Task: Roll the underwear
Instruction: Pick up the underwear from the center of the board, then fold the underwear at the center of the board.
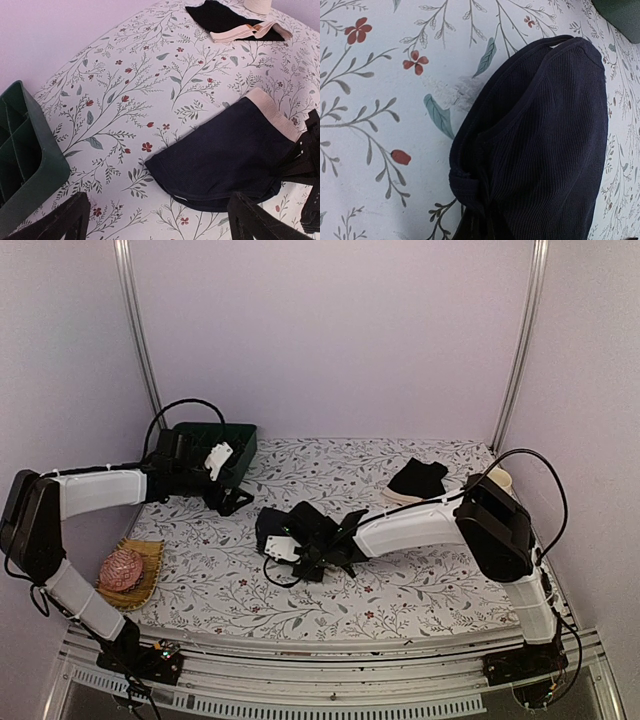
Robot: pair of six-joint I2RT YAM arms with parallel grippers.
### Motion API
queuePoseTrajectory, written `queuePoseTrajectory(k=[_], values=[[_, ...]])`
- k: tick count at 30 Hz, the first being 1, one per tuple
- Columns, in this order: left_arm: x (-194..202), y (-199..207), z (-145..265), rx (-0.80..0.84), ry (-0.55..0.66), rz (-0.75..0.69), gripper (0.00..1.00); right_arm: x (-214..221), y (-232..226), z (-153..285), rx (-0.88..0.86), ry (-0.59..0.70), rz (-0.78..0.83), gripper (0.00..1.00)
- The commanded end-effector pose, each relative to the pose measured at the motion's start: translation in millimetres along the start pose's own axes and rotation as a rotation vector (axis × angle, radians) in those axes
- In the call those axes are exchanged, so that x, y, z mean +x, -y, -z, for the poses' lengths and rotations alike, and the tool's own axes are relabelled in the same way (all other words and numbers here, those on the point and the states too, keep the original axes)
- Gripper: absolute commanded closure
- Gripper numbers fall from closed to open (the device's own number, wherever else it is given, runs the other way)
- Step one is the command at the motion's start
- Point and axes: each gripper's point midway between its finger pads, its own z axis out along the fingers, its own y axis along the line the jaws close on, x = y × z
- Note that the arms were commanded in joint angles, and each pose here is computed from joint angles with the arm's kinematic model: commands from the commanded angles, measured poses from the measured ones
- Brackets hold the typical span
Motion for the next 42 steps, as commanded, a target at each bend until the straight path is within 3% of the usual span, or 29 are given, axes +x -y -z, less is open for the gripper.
queuePoseTrajectory(k=[1,8,14,27,35,42], values=[[-2.1,7.3,4.4,0.042,0.030,-0.076,0.02,-8.3,-11.5,32.2,-0.132,0.062,-0.068,0.98],[6.1,25.5,2.2,0.099,0.021,-0.278,0.03,-5.8,-27.1,64.5,-0.251,0.103,-0.117,0.98],[27.9,39.3,-15.5,0.060,-0.054,-0.487,0.12,-0.7,-34.1,72.2,-0.356,0.105,-0.183,0.98],[44.2,102.8,-6.6,0.291,0.013,-0.673,0.18,14.2,-3.1,62.9,-0.542,0.093,-0.427,0.98],[27.9,133.9,-3.8,0.373,0.075,-0.703,0.16,18.9,11.5,51.0,-0.565,0.063,-0.471,0.98],[20.4,142.7,-25.1,0.446,0.031,-0.566,0.16,12.1,24.8,40.7,-0.559,0.081,-0.467,0.98]])
